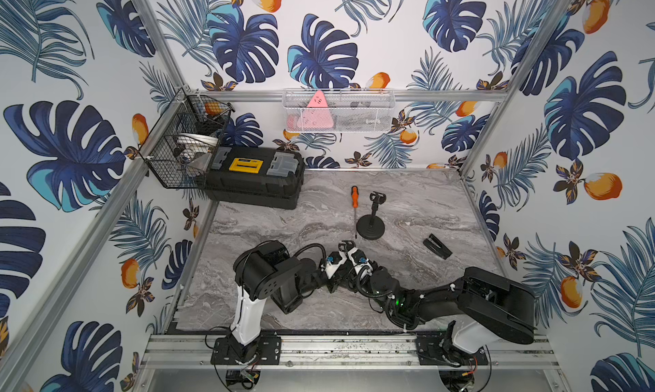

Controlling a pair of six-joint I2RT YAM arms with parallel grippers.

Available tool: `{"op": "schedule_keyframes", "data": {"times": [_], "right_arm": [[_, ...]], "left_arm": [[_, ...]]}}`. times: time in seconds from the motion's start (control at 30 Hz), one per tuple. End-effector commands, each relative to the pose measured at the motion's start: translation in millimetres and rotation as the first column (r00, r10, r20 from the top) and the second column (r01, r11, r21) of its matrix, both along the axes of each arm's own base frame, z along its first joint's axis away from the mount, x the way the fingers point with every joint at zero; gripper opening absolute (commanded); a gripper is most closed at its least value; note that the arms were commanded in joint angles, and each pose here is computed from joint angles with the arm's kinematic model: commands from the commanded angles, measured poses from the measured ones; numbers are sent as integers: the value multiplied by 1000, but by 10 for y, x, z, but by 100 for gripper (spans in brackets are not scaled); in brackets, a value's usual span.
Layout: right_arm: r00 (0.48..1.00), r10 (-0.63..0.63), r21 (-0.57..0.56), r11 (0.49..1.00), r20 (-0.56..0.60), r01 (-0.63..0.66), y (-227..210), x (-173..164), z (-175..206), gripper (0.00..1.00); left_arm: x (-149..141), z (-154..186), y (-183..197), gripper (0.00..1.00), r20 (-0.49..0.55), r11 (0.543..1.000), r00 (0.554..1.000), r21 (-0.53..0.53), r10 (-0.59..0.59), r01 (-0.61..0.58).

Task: Assemble a microphone stand
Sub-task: Screw the microphone stand pole into the microphone stand base.

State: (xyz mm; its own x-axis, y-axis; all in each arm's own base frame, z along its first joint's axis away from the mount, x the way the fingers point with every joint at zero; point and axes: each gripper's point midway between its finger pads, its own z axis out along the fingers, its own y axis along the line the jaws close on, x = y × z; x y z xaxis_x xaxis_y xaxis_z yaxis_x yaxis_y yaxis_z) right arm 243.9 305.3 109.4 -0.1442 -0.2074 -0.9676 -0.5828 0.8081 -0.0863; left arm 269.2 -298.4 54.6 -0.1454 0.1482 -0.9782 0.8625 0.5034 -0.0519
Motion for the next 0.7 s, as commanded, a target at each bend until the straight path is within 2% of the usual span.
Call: {"op": "schedule_keyframes", "data": {"times": [0.0,0.13,0.17,0.23,0.27,0.3,0.43,0.6,0.67], "right_arm": [[999,10,-121,992,-53,-16,-64,-69,-286,0],[997,57,-109,992,-51,-62,-22,-122,-215,0],[997,64,-103,992,-50,-69,-19,-133,-194,6],[995,85,-69,994,-48,-88,-8,-162,-126,52],[994,102,-61,993,-37,-104,1,-183,-93,62],[993,116,-51,992,-29,-118,3,-204,-51,66],[972,231,-47,971,-51,-233,-35,-303,-17,68],[909,406,77,913,-91,-400,-243,-316,26,62],[879,469,76,882,-78,-464,-272,-353,33,59]], "left_arm": [[31,67,-30,23,20,1000,1000,-19,-1,2],[48,39,-43,16,16,1000,1000,-16,0,0],[52,33,-39,15,17,1000,1000,-15,2,-2],[53,27,-37,15,19,1000,1000,-12,2,-2],[54,30,-40,15,20,1000,1000,-12,2,-1],[54,27,-43,15,20,1000,1000,-12,0,0],[51,38,-50,15,27,1000,1000,-12,-6,6],[49,20,-49,15,26,1000,1000,-7,-6,6],[46,26,-52,15,27,1000,1000,-8,-9,9]]}}
